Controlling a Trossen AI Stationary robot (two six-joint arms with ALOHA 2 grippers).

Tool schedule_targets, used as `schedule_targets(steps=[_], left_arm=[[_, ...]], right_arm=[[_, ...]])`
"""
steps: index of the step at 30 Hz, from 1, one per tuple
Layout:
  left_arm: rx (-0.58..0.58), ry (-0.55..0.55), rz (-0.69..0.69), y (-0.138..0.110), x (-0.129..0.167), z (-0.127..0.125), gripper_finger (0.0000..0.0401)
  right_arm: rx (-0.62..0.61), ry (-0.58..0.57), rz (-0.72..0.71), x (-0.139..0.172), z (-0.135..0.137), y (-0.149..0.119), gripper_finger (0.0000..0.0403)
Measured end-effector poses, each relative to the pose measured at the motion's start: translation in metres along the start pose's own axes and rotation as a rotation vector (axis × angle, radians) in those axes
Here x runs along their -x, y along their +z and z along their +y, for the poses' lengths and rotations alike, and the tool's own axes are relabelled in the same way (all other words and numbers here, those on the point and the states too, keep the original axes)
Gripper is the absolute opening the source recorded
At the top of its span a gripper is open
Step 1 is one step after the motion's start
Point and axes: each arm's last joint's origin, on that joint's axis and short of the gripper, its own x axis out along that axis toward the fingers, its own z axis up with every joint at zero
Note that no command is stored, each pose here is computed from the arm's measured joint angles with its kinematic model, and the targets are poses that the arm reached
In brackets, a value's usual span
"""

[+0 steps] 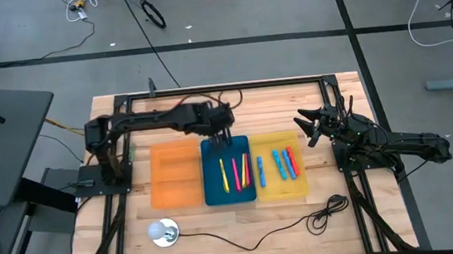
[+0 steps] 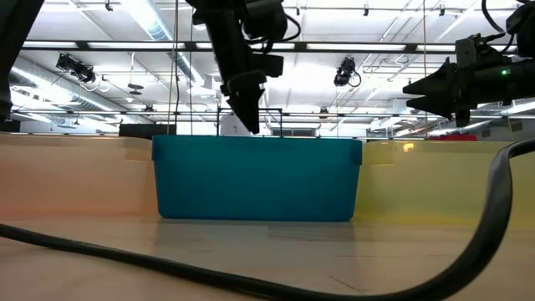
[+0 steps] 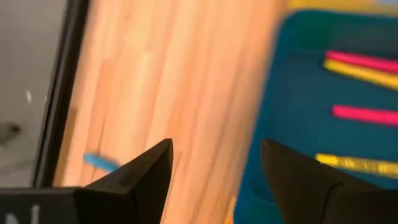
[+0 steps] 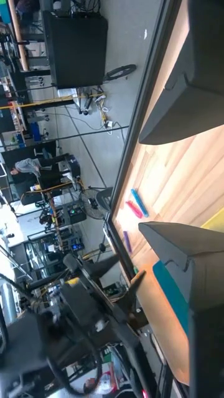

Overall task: Pick & Place Markers
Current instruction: Put the small blue pen into the orange bin

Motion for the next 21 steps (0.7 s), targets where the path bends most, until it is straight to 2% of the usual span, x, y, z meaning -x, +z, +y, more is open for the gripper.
schedule_targets(steps=[9, 21], left_arm=[[0.501, 0.058, 0.043, -0.008, -0.011, 0.048, 0.0250], [0.930, 0.125, 0.078, -0.025, -0.021, 0.103, 0.0250]], right_arm=[[0.000, 0.000, 0.000, 0.000, 0.000, 0.000, 0.0215], [0.000, 0.000, 0.000, 0.000, 0.000, 0.000, 0.0215]])
